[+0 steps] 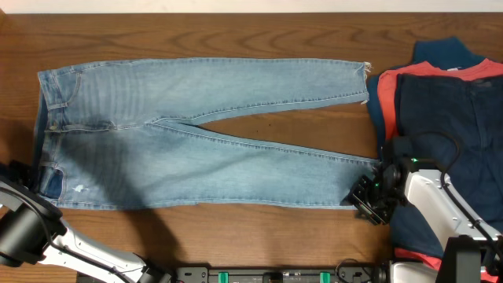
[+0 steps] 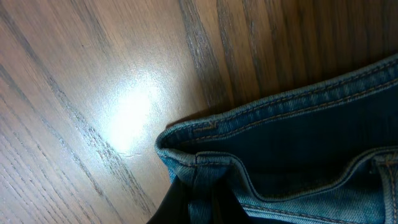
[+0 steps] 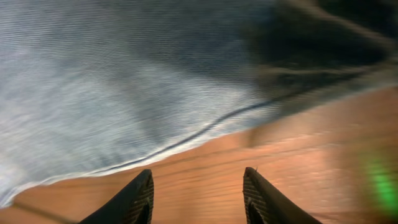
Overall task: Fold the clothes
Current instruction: 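Grasp the waistband with the left gripper and the leg hems with the right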
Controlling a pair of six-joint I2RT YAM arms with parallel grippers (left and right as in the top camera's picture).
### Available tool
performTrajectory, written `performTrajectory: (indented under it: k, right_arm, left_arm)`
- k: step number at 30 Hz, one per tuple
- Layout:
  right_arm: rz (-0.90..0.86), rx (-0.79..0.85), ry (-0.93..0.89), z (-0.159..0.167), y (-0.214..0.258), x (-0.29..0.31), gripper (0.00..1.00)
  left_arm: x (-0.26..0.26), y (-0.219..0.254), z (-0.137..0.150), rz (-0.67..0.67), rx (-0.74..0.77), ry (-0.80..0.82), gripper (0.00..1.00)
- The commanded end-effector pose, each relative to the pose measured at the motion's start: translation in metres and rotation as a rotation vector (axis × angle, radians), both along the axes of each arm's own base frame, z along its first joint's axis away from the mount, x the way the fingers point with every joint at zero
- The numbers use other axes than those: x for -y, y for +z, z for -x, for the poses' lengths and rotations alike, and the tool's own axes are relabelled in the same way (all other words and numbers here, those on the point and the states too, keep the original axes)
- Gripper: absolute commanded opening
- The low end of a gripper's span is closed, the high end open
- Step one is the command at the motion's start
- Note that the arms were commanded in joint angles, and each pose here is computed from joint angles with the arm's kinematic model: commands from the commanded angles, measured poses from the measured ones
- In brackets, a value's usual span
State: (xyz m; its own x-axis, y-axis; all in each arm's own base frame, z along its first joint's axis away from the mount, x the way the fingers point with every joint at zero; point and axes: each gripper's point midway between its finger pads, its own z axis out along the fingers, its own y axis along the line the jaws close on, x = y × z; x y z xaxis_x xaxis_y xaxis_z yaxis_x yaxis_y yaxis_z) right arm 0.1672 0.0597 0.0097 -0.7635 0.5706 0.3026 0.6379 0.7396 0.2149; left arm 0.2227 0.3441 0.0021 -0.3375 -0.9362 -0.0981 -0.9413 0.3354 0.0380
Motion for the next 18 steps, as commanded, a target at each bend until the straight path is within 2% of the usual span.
performTrajectory:
  k: [1,8,13,18]
  right_arm:
    - [0.086,-0.034,-0.044,0.007,-0.010,0.014,0.46]
    - [0.153,0.028,-0.104,-0.007,-0.025,0.025,0.46]
    - [0.182,0.055,-0.104,-0.016,-0.035,0.030,0.35]
    - [0.191,0.079,-0.089,-0.023,-0.038,0.032,0.01]
  left_arm:
    - [0.001,-0.019,0.012,0.026,-0.050,0.020,0.06]
    - [0.002,-0.019,0.013,0.030,-0.052,0.020,0.06]
    - [0.002,-0.019,0.013,0.029,-0.052,0.021,0.06]
    - [0.004,-0.019,0.015,0.039,-0.058,0.021,0.06]
